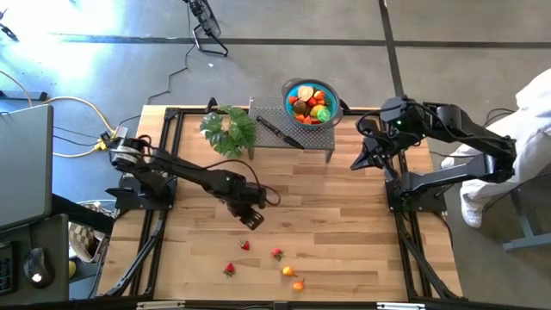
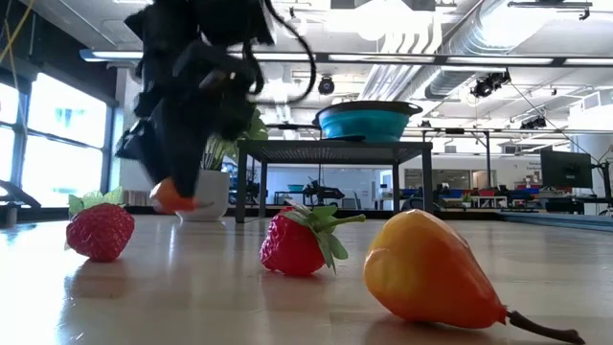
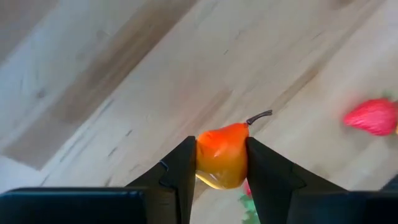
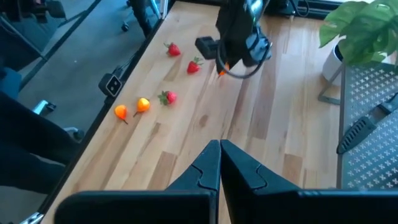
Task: Pick & Place Fruit
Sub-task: Put the yellow pear in the blue bowl on the shelf
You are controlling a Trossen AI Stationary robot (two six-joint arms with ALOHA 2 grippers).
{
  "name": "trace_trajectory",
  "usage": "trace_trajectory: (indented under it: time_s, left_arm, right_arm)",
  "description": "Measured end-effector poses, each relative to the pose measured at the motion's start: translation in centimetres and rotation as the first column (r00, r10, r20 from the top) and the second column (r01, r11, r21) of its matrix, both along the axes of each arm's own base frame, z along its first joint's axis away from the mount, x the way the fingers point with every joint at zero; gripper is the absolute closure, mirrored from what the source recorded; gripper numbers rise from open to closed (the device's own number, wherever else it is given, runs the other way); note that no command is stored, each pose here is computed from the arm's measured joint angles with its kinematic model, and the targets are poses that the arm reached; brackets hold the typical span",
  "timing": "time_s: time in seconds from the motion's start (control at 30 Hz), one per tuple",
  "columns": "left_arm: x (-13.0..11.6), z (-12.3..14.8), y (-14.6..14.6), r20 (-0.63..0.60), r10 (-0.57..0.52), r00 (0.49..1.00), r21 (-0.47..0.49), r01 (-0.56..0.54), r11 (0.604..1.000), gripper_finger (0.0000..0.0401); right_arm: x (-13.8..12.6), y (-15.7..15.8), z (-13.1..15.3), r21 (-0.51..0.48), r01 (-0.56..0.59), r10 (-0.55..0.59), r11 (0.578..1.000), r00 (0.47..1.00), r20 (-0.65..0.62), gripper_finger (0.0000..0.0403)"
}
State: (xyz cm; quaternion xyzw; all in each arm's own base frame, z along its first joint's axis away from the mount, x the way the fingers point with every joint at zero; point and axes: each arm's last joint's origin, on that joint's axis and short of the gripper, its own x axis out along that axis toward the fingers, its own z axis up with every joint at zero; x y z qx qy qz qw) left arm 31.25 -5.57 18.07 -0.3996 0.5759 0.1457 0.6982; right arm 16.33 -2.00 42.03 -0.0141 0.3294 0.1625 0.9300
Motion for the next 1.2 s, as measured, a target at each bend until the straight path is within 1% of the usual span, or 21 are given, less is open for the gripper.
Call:
trace_trajectory:
  time_s: [0.1, 0.23, 0.37, 0.47, 0.53, 0.6, 0.67, 0.77, 0.8, 0.87, 0.93, 1.0, 1.07, 1.13, 1.2]
  left_arm:
    - [-0.4, 1.5, 0.2, 0.061, 0.009, 0.998, 0.045, -0.011, 0.999, 0.0284]
    - [-1.0, 3.6, 0.6, 0.154, 0.038, 0.987, 0.102, -0.054, 0.993, 0.0284]
    - [-1.5, 5.6, 0.8, 0.257, 0.065, 0.964, 0.137, -0.103, 0.985, 0.0284]
    - [-1.8, 7.1, 1.1, 0.345, 0.084, 0.935, 0.161, -0.147, 0.976, 0.0284]
    - [-1.8, 8.2, 1.2, 0.423, 0.091, 0.902, 0.165, -0.175, 0.971, 0.0284]
    - [-2.2, 9.0, 1.3, 0.468, 0.079, 0.88, 0.183, -0.184, 0.966, 0.0284]
    - [-2.2, 10.1, 1.4, 0.538, 0.074, 0.84, 0.189, -0.205, 0.96, 0.0284]
    - [-2.6, 11.4, 1.6, 0.603, 0.066, 0.795, 0.214, -0.241, 0.947, 0.0284]
    - [-2.7, 11.9, 1.7, 0.631, 0.059, 0.774, 0.218, -0.249, 0.944, 0.0284]
    - [-3.2, 12.6, 1.8, 0.656, 0.044, 0.754, 0.242, -0.265, 0.933, 0.0284]
    - [-3.3, 13.5, 1.9, 0.694, 0.037, 0.719, 0.259, -0.298, 0.919, 0.0284]
    - [-3.5, 14.1, 2.1, 0.703, 0.024, 0.711, 0.304, -0.331, 0.894, 0.0284]
    - [-3.3, 15.2, 2.3, 0.739, 0.02, 0.673, 0.324, -0.382, 0.865, 0.0284]
    - [-3.3, 16.1, 2.8, 0.752, 0.015, 0.659, 0.353, -0.422, 0.835, 0.0284]
    - [-3.0, 16.9, 3.3, 0.765, 0.008, 0.644, 0.363, -0.442, 0.82, 0.0284]
  right_arm:
    - [0.0, 0.0, 0.0, 0.009, 0.007, -0.007, 1.0, 1.0, -0.004, 0.0399]
    - [0.0, 0.0, 0.0, 0.013, 0.012, -0.012, 1.0, 1.0, -0.005, 0.04]
    - [-0.2, 0.0, 0.1, 0.017, 0.017, -0.017, 1.0, 1.0, -0.002, 0.04]
    - [-0.2, 0.0, 0.1, 0.017, 0.017, -0.017, 1.0, 1.0, -0.002, 0.04]
    - [-0.1, 0.0, 0.1, 0.016, 0.017, -0.017, 1.0, 1.0, 0.001, 0.0399]
    - [-0.1, 0.0, 0.2, 0.014, 0.017, -0.017, 1.0, 1.0, 0.015, 0.04]
    - [0.0, 0.0, 0.3, 0.011, 0.017, -0.018, 1.0, 0.999, 0.029, 0.04]
    - [0.3, -0.1, 0.5, -0.001, 0.024, -0.024, 1.0, 0.998, 0.063, 0.0399]
    - [0.3, -0.1, 0.6, -0.01, 0.034, -0.033, 0.999, 0.997, 0.07, 0.0399]
    - [0.5, -0.3, 0.7, -0.036, 0.064, -0.06, 0.997, 0.994, 0.09, 0.04]
    - [0.5, -0.4, 0.8, -0.056, 0.103, -0.098, 0.993, 0.991, 0.095, 0.04]
    - [0.7, -0.6, 0.9, -0.072, 0.162, -0.154, 0.984, 0.982, 0.107, 0.04]
    - [0.7, -0.8, 1.0, -0.095, 0.223, -0.211, 0.97, 0.971, 0.115, 0.04]
    - [0.8, -1.0, 1.1, -0.135, 0.282, -0.266, 0.95, 0.956, 0.126, 0.04]
    - [0.8, -1.3, 1.1, -0.177, 0.343, -0.323, 0.923, 0.937, 0.134, 0.04]
